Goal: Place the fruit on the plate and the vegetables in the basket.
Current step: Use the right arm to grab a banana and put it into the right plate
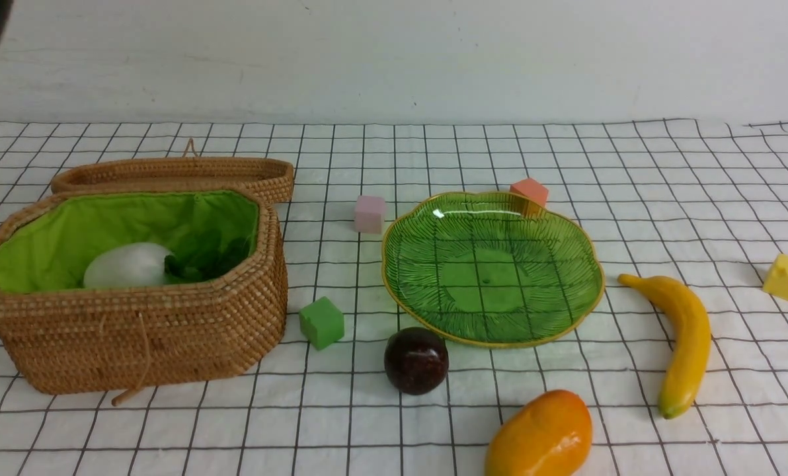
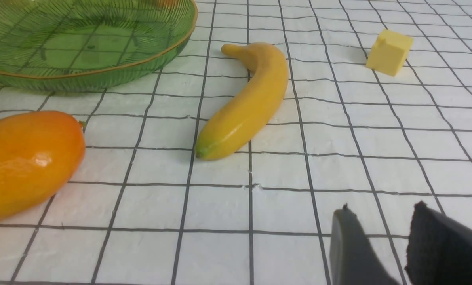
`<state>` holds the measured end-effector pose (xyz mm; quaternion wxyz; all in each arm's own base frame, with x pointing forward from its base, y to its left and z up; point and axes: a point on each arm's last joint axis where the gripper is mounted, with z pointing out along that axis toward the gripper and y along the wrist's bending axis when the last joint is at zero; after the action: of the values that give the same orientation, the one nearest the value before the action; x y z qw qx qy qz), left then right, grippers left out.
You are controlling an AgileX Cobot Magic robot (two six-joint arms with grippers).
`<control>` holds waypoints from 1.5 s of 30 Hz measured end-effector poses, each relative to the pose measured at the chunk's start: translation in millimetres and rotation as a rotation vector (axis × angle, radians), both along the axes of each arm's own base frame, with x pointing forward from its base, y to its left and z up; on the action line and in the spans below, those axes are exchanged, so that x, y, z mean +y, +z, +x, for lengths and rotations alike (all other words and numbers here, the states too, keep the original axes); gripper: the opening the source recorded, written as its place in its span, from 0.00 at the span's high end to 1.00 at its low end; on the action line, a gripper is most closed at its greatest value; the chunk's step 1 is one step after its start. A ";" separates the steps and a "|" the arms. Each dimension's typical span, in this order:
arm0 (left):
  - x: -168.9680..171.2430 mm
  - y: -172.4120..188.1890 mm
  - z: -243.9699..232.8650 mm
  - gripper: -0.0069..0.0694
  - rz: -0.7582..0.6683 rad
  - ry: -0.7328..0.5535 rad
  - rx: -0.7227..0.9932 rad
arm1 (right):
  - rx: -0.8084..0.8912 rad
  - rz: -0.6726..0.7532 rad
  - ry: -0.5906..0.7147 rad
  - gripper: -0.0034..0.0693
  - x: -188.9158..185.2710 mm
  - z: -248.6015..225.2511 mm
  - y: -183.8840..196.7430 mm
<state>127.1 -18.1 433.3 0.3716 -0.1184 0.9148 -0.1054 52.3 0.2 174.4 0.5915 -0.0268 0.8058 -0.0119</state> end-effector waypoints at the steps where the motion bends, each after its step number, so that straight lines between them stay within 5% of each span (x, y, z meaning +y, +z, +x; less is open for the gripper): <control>1: 0.6 -11.8 -5.3 0.93 0.006 -0.006 0.016 | 0.000 0.000 0.000 0.62 0.0 0.0 0.0; 13: -4.4 -132.6 -8.5 0.93 -0.075 -0.010 0.015 | 0.000 0.001 0.000 0.62 0.0 0.0 0.0; 32: -3.8 -152.9 -11.7 0.93 -0.056 -0.013 0.089 | 0.000 0.000 0.000 0.62 0.0 0.0 0.0; 39: 4.6 -160.2 -35.8 0.93 -0.001 -0.027 -0.209 | 0.000 0.000 0.000 0.62 0.0 0.0 0.0; 45: 14.0 -212.9 -76.9 0.93 0.085 -0.045 -0.456 | 0.000 0.000 0.000 0.62 0.0 0.0 0.0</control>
<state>50.2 -4.1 220.3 0.5710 -0.0553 0.8131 -0.0991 52.3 0.2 174.4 0.5915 -0.0268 0.8058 -0.0120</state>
